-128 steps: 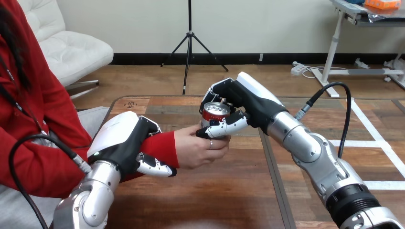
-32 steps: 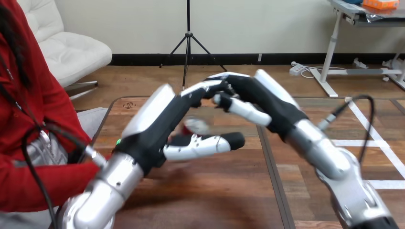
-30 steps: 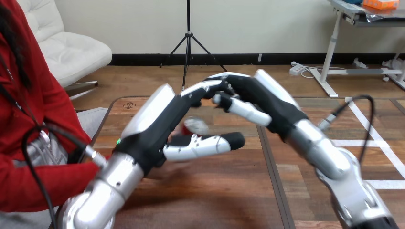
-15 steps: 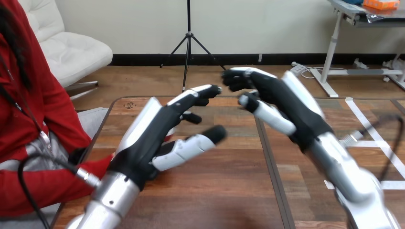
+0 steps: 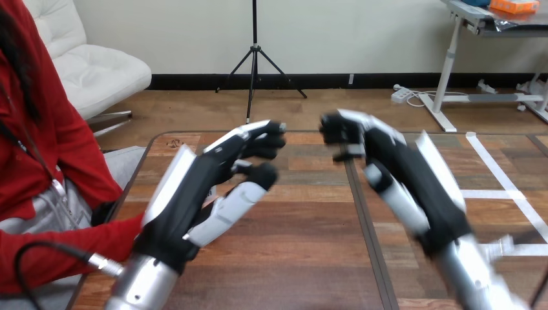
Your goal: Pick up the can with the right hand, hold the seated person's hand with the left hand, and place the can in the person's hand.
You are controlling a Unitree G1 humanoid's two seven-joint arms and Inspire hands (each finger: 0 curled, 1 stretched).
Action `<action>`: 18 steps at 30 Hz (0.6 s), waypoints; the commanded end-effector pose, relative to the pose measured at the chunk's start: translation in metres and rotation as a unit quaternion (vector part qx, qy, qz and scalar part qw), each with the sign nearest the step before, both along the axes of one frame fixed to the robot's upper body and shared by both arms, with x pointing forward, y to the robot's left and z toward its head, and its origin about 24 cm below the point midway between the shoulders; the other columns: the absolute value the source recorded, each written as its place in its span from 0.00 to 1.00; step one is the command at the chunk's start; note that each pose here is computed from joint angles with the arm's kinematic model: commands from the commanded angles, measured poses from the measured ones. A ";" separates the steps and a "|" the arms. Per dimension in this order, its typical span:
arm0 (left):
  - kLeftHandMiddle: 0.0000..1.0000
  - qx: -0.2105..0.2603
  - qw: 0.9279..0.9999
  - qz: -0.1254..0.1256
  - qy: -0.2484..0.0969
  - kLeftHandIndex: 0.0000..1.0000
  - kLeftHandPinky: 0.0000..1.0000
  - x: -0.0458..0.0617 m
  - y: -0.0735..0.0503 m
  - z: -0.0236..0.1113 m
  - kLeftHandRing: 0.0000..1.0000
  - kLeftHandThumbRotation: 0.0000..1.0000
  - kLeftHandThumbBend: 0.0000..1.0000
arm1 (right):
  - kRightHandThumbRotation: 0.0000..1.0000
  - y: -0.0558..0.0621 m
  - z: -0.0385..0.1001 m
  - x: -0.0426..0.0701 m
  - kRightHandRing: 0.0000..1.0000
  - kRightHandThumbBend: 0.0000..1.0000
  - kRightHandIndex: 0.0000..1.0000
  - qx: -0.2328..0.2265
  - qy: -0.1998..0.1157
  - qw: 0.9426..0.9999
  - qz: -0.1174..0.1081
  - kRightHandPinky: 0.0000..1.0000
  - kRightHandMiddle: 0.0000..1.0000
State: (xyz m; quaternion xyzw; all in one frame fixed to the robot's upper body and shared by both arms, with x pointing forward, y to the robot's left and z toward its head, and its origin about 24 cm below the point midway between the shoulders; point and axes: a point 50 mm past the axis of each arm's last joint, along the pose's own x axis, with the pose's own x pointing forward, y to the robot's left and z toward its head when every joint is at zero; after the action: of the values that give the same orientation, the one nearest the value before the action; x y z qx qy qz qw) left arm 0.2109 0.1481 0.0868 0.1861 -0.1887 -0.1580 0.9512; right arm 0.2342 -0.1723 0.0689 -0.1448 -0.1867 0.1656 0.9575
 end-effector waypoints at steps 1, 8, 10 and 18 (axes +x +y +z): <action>0.69 -0.013 0.999 0.025 -0.023 0.67 0.52 -0.002 0.010 0.001 0.65 0.97 0.59 | 1.00 -0.002 -0.001 -0.014 0.78 0.92 0.81 0.042 -0.014 0.999 -0.006 0.71 0.81; 0.63 -0.027 0.999 0.027 -0.019 0.61 0.45 -0.009 0.016 -0.005 0.58 0.97 0.54 | 1.00 -0.003 -0.018 -0.033 0.77 0.90 0.81 0.083 0.012 0.996 -0.009 0.71 0.80; 0.62 -0.034 0.999 0.028 -0.015 0.60 0.44 -0.011 0.018 -0.007 0.57 0.96 0.52 | 1.00 -0.002 -0.023 -0.038 0.77 0.89 0.81 0.091 0.020 0.996 -0.010 0.71 0.80; 0.59 -0.049 0.998 0.035 -0.001 0.58 0.41 -0.019 0.024 -0.013 0.54 0.92 0.45 | 1.00 -0.001 -0.038 -0.055 0.77 0.88 0.81 0.109 0.043 0.993 -0.015 0.71 0.80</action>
State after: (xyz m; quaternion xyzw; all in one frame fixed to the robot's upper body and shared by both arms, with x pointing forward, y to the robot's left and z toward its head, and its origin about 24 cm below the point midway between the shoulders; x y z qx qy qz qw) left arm 0.1912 0.1677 0.0693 0.1584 -0.1726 -0.1221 0.9645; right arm 0.1766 -0.1783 0.0241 -0.0536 -0.1218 0.1406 0.9811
